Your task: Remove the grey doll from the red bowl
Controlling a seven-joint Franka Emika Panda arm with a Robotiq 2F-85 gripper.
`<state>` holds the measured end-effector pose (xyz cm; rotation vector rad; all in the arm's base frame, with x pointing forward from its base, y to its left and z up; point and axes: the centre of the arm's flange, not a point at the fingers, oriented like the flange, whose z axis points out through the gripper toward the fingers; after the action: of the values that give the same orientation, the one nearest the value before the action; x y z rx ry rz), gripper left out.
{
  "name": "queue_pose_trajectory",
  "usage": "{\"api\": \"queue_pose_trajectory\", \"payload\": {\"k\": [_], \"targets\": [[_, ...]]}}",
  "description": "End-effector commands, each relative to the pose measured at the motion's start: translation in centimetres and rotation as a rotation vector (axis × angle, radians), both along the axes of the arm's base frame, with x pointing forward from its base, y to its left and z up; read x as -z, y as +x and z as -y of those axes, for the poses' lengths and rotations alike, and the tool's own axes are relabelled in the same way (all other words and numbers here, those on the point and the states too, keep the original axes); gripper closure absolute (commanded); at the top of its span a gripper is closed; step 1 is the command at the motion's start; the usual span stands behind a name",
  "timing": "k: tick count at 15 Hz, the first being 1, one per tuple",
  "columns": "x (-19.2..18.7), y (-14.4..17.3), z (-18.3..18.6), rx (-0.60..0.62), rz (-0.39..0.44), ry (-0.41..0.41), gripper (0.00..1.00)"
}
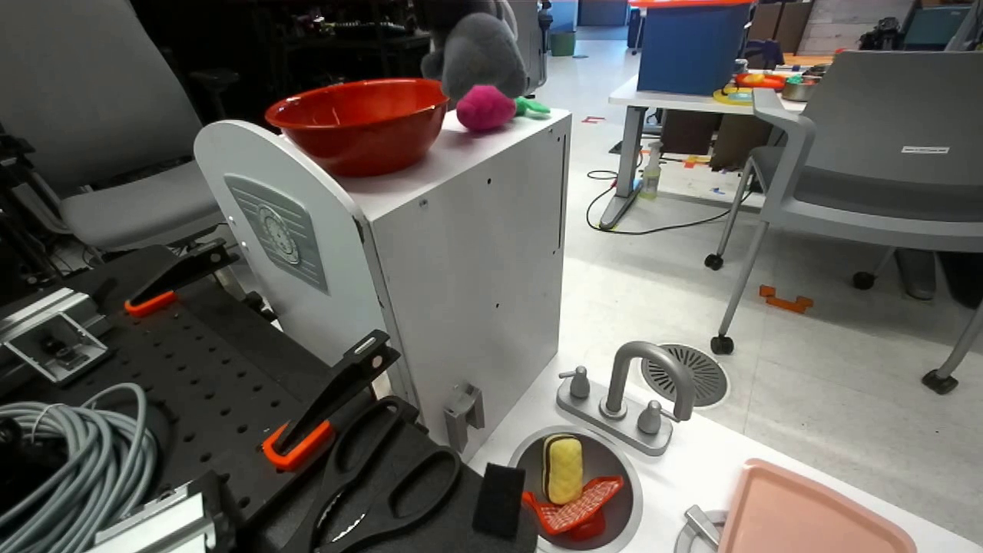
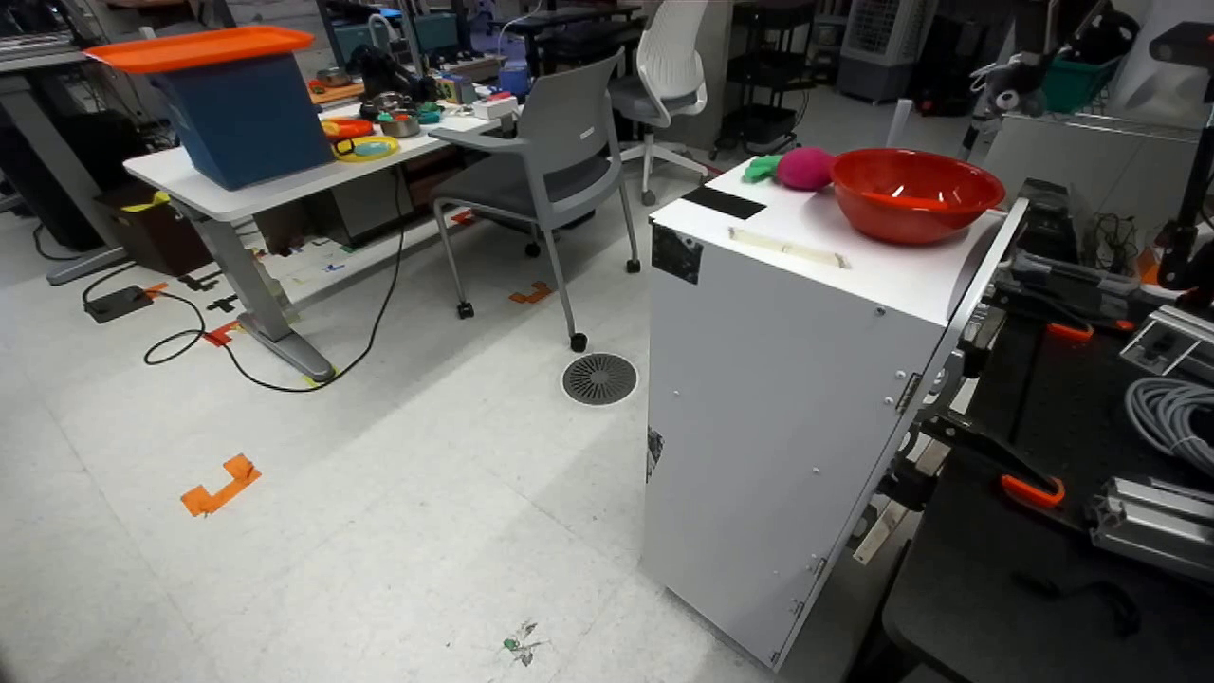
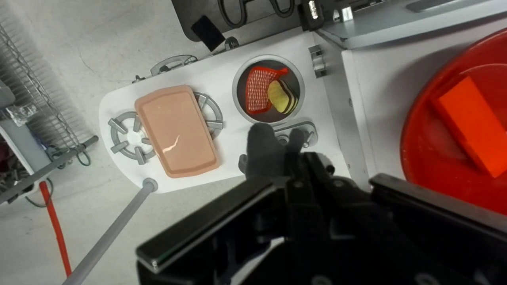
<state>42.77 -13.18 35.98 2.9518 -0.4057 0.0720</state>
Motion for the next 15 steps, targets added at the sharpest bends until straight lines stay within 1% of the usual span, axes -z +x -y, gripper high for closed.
{"api": "queue_pose_trajectory", "payload": {"k": [1, 3, 6, 9, 11, 13, 15], "targets": [[-0.2, -0.3, 2.4, 0.06, -0.024, 0.017, 0.99], [-0.2, -0.4, 3.3, 0.096, -0.032, 0.025, 0.99], [-0.2, -0.1, 3.7, 0.103, 0.003, -0.003, 0.99], [-0.4, 0.4, 3.5, 0.079, 0.07, -0.016, 0.99], [-0.4, 0.9, 3.4, 0.043, 0.132, -0.013, 0.99], [-0.1, 1.6, 3.1, 0.016, 0.166, -0.019, 0.99], [0.4, 2.2, 3.0, -0.008, 0.209, -0.005, 0.99]]}}
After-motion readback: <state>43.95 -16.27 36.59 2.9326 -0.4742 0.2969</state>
